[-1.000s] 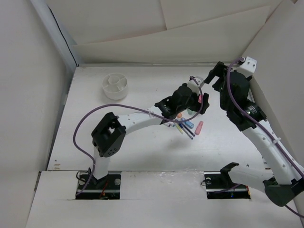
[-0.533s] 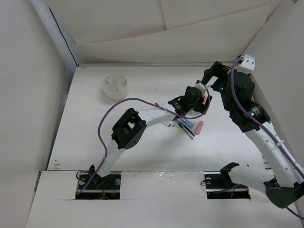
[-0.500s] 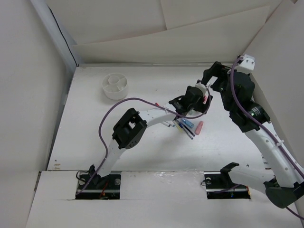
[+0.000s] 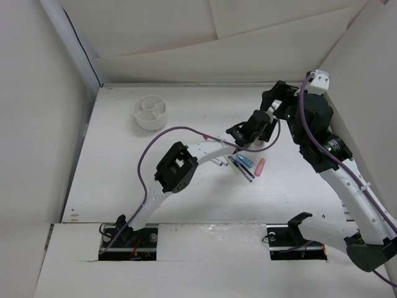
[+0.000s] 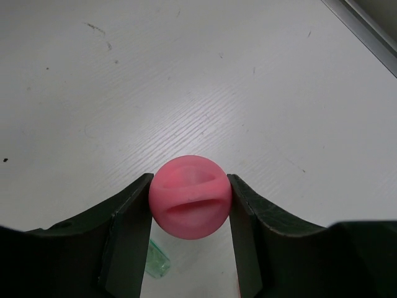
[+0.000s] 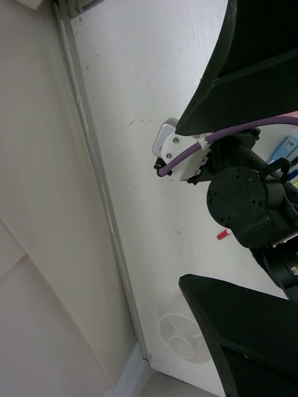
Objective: Sort the stationery into containers
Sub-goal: Pick up the stationery from the center of the board.
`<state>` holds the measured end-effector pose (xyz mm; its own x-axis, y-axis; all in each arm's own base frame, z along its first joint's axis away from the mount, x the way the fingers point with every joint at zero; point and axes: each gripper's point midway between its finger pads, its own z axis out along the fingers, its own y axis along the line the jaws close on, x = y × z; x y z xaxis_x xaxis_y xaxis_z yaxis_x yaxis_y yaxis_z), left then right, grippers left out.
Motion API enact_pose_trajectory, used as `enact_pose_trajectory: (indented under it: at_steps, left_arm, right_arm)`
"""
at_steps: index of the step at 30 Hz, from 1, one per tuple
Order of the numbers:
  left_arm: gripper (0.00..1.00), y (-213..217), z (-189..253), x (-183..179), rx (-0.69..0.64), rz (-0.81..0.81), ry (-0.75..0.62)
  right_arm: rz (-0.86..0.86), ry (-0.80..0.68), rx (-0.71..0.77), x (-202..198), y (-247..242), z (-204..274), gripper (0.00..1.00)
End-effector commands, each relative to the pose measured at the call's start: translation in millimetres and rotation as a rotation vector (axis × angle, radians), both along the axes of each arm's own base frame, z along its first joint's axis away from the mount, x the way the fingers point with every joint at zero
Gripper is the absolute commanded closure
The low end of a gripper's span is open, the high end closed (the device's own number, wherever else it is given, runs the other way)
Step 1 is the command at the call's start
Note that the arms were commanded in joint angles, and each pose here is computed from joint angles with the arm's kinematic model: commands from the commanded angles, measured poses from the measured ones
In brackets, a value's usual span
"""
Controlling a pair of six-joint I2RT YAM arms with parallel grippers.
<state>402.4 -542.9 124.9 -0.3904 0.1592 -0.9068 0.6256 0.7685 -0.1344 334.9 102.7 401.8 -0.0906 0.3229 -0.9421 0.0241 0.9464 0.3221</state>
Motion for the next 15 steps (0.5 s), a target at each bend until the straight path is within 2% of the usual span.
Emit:
enact_pose_trajectory:
  at_steps: [1,4,11,12,14,15]
  left_arm:
    - [0.59,0,32,6,-0.027,0.016,-0.051]
    - [0.67,4,42,3,-0.057,0.021,-0.06]
    - [0.72,12,134,-11,-0.228,-0.008,-0.14]
    - [0.73,17,158,-14,-0.263,-0.008,-0.164]
    - [0.73,27,173,-17,-0.287,0.006,-0.185]
    - [0.73,42,199,-15,-0.32,0.032,-0.214]
  right_arm:
    - [0.003,-0.048,0.009,3,-2,12,0.0]
    - [-0.006,-0.069,0.019,-1,-6,17,0.0]
    - [-0.007,-0.134,0.053,-20,-15,36,0.0]
    - [-0.007,-0.144,0.058,-23,-17,39,0.0]
    - [-0.007,-0.161,0.067,-31,-21,41,0.0]
    - [-0.007,-0.18,0.088,-34,-22,46,0.0]
